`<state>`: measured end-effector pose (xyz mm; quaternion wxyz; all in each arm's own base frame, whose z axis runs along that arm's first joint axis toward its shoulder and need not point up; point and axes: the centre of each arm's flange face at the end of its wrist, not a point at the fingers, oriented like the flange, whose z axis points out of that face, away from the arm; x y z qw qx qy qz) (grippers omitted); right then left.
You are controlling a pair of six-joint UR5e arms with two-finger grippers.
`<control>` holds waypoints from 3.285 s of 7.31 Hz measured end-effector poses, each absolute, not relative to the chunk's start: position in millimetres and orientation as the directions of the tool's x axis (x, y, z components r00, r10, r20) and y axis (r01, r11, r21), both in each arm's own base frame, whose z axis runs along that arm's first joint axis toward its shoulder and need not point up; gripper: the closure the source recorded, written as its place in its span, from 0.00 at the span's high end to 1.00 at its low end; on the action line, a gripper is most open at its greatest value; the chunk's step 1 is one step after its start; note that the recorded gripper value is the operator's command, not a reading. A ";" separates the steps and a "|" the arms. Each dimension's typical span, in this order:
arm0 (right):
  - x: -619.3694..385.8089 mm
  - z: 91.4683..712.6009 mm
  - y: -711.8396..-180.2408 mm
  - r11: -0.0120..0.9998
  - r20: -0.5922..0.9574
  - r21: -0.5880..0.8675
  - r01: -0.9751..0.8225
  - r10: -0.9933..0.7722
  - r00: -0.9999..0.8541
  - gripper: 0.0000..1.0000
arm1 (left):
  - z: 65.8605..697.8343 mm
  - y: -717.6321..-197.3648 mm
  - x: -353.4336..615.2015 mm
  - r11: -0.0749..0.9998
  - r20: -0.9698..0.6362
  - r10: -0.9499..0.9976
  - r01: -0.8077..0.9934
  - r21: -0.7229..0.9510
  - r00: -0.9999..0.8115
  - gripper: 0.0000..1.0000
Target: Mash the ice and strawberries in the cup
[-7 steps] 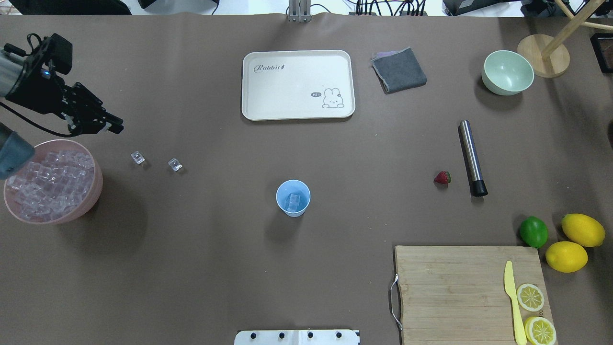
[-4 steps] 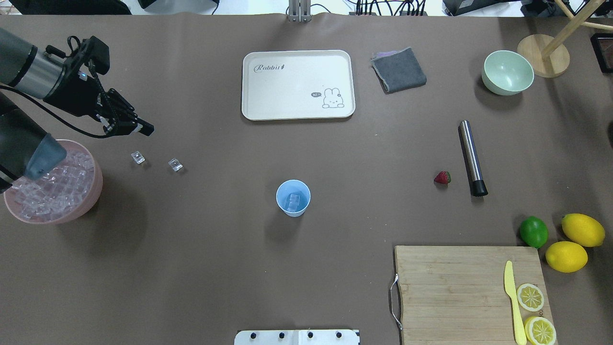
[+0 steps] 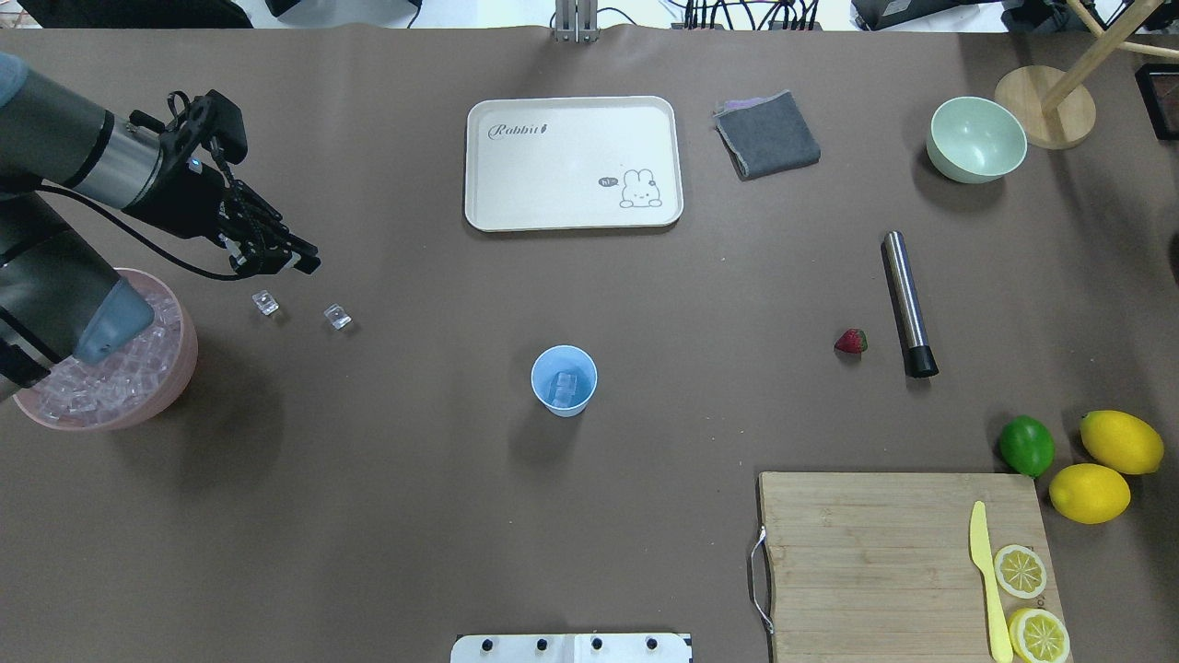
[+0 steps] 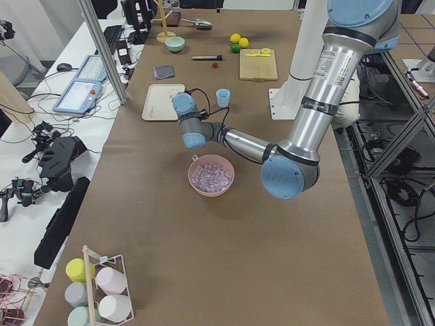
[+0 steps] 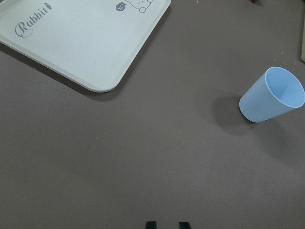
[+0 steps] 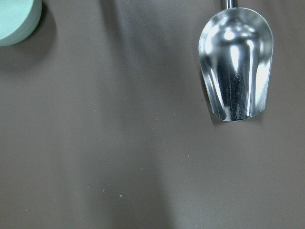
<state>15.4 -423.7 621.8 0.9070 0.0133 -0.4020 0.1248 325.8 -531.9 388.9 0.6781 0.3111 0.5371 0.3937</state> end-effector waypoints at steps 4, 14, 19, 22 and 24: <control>15.6 621.3 -423.5 0.968 0.734 -0.076 -0.237 0.216 0.645 1.00 | 417.2 -530.9 354.1 0.521 -0.493 0.853 -0.232 0.821 0.170 0.83; 16.0 625.4 -422.2 0.968 0.730 -0.081 -0.238 0.220 0.647 1.00 | 456.9 -501.3 407.7 0.530 -0.465 0.844 -0.284 0.799 0.268 0.00; 16.0 627.4 -421.6 0.968 0.728 -0.085 -0.237 0.223 0.648 1.00 | 398.1 -497.7 387.1 0.509 -0.463 0.855 -0.203 0.837 0.234 0.00; 16.2 628.2 -421.4 0.967 0.728 -0.087 -0.238 0.225 0.648 1.00 | 314.0 -497.2 392.2 0.557 -0.536 0.824 -0.091 0.826 0.183 0.00; 16.3 629.5 -421.1 0.967 0.727 -0.088 -0.238 0.225 0.649 1.00 | 271.0 -489.2 411.4 0.590 -0.580 0.803 -0.050 0.806 0.139 0.00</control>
